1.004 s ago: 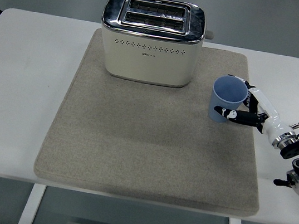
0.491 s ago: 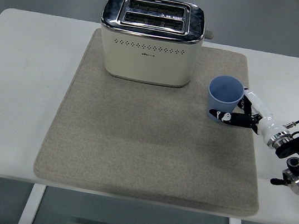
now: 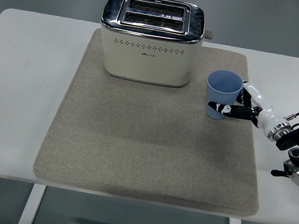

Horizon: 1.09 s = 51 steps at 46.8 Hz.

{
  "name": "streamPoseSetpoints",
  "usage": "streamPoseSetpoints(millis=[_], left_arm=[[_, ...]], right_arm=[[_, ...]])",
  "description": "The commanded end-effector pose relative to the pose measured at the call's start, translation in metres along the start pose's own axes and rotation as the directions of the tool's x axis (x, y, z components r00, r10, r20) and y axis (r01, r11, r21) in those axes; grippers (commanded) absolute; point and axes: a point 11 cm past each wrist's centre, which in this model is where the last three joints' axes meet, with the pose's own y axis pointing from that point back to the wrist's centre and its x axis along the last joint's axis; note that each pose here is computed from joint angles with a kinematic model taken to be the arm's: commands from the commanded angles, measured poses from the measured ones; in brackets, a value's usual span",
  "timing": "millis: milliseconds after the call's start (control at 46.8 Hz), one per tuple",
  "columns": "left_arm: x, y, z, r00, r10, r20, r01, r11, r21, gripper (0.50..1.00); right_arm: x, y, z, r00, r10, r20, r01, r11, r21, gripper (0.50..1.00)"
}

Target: Put the water cup in front of the bread machine

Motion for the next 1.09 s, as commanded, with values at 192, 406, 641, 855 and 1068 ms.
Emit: streamPoseSetpoints(millis=[192,406,641,855,1068], left_arm=[[0.0,0.0,0.0,1.0,0.0,0.0,0.0,1.0,0.0,0.999],[0.0,0.0,0.0,1.0,0.0,0.0,0.0,1.0,0.0,0.999],[0.0,0.0,0.0,1.0,0.0,0.0,0.0,1.0,0.0,0.999],[0.0,0.0,0.0,1.0,0.0,0.0,0.0,1.0,0.0,0.999],[0.0,0.0,0.0,1.0,0.0,0.0,0.0,1.0,0.0,0.999]], right_arm=[[-0.021,0.001,-0.022,0.998,-0.061,0.035,0.058,0.996,0.06,0.5],[-0.038,0.002,-0.032,0.994,-0.097,0.055,0.092,0.991,0.096,0.5],[-0.076,-0.015,-0.048,0.987,-0.136,0.088,0.123,0.982,0.144,0.5],[-0.105,-0.033,-0.062,0.982,-0.163,0.096,0.143,0.973,0.181,0.5],[-0.134,-0.051,-0.062,0.983,-0.18,0.031,0.17,0.963,0.21,0.5]])
